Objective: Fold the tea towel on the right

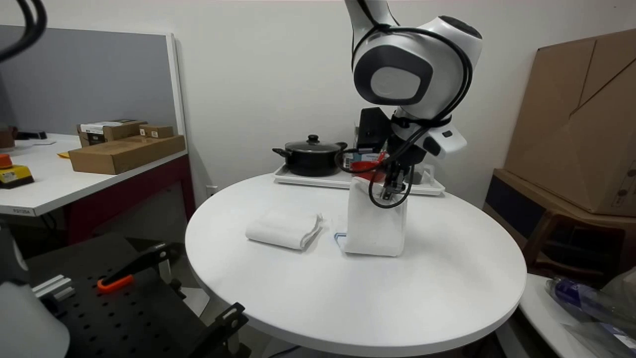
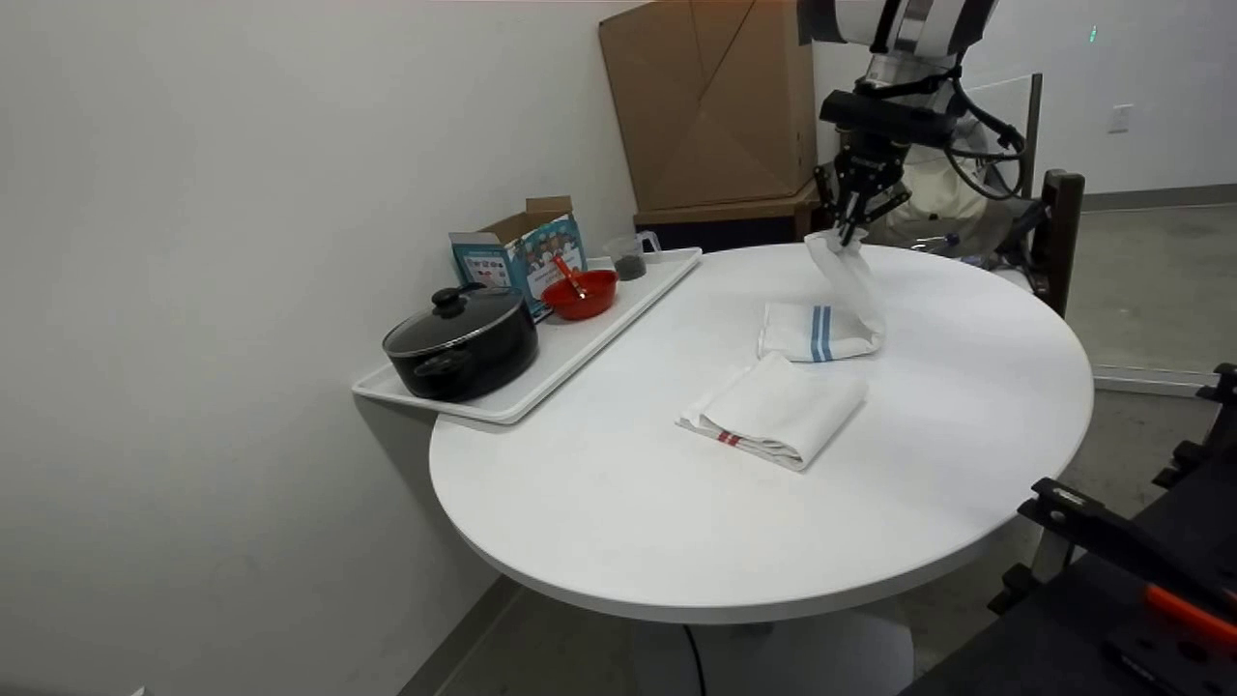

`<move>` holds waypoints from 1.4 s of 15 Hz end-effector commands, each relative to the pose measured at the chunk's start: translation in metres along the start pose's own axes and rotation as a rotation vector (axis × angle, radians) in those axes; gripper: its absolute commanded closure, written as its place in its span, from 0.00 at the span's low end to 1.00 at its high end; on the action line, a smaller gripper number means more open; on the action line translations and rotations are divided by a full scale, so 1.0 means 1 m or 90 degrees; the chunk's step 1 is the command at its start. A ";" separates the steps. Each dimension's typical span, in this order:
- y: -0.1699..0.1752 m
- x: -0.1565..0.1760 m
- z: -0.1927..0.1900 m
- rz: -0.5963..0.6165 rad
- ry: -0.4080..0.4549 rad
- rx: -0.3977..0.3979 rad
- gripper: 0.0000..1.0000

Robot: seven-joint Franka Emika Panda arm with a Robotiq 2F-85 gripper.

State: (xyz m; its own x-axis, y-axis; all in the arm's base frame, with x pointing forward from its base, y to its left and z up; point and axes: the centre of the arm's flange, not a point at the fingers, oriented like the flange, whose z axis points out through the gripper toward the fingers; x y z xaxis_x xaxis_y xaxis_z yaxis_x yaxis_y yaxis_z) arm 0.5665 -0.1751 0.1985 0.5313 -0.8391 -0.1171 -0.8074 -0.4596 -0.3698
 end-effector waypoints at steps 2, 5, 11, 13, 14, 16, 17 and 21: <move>-0.008 0.007 0.022 -0.018 0.036 0.022 0.93; -0.003 -0.001 0.043 -0.045 0.037 0.001 0.93; 0.009 -0.017 0.078 -0.095 0.038 -0.031 0.93; 0.009 -0.018 0.083 -0.104 0.041 -0.033 0.93; 0.009 -0.019 0.085 -0.108 0.043 -0.034 0.93; 0.010 -0.022 0.088 -0.126 0.051 -0.041 0.64; 0.010 -0.024 0.089 -0.135 0.056 -0.042 0.58; 0.013 -0.040 0.086 -0.201 0.074 -0.042 0.28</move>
State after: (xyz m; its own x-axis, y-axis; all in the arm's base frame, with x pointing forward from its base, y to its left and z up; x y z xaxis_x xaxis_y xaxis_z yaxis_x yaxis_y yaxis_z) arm 0.5683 -0.1322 0.1174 0.6826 -0.7294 0.0443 -0.6831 -0.6584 -0.3161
